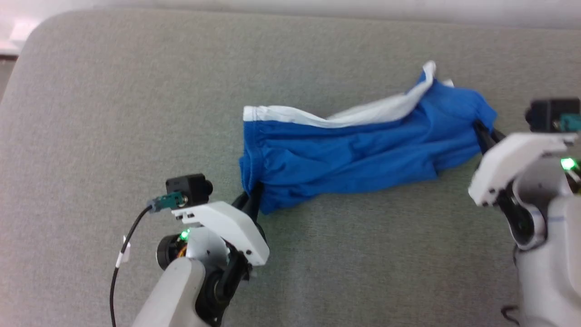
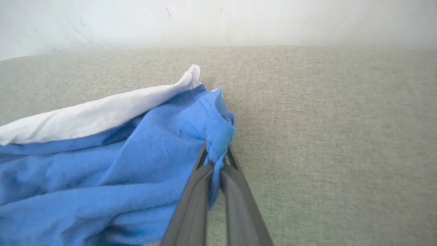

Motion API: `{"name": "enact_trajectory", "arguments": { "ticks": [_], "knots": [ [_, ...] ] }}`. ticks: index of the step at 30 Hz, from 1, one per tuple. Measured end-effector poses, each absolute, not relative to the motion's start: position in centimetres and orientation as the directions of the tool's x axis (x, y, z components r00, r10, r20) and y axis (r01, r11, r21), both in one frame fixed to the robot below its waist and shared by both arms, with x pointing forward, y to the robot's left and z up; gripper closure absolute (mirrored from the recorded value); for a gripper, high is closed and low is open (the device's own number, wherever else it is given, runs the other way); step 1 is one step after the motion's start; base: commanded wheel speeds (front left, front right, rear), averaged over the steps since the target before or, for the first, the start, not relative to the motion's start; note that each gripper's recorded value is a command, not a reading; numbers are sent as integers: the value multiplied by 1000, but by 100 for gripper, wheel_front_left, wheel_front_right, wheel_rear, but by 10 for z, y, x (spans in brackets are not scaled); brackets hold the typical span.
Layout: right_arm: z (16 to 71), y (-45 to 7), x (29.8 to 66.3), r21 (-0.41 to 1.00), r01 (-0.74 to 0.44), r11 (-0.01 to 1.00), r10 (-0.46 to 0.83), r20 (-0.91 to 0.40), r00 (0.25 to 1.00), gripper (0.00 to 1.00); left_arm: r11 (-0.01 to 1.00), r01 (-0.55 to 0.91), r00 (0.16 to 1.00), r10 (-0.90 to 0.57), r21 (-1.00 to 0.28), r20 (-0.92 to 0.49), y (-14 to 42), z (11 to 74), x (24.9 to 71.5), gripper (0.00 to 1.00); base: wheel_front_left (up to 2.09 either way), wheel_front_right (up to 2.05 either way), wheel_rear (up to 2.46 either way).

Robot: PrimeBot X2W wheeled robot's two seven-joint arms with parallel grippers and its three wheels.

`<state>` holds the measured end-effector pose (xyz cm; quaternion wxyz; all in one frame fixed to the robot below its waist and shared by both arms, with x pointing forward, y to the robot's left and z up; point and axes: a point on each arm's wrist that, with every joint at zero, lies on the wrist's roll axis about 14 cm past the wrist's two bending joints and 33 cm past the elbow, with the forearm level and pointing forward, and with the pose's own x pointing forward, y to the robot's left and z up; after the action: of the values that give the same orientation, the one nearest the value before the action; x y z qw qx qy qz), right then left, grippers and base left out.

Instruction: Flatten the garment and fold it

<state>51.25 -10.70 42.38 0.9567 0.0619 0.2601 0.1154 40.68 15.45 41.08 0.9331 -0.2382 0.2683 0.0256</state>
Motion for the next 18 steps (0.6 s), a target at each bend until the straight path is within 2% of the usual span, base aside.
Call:
{"name": "enact_trajectory", "arguments": {
  "ticks": [6, 13, 18],
  "knots": [
    [434, -147, 469, 204, -95, 974, 180, -454, 873, 100, 862, -130, 839, -168, -491, -517, 132, 418, 390, 100, 0, 0, 0],
    [424, -187, 395, 296, 35, 955, 117, -479, 870, 100, 840, -82, 780, -281, -536, -559, 104, 412, 354, 100, 0, 0, 0],
    [414, -200, 345, 353, 107, 930, 90, -500, 862, 100, 824, -98, 752, -306, -558, -584, 96, 407, 331, 100, 0, 0, 0]
  ]
}}
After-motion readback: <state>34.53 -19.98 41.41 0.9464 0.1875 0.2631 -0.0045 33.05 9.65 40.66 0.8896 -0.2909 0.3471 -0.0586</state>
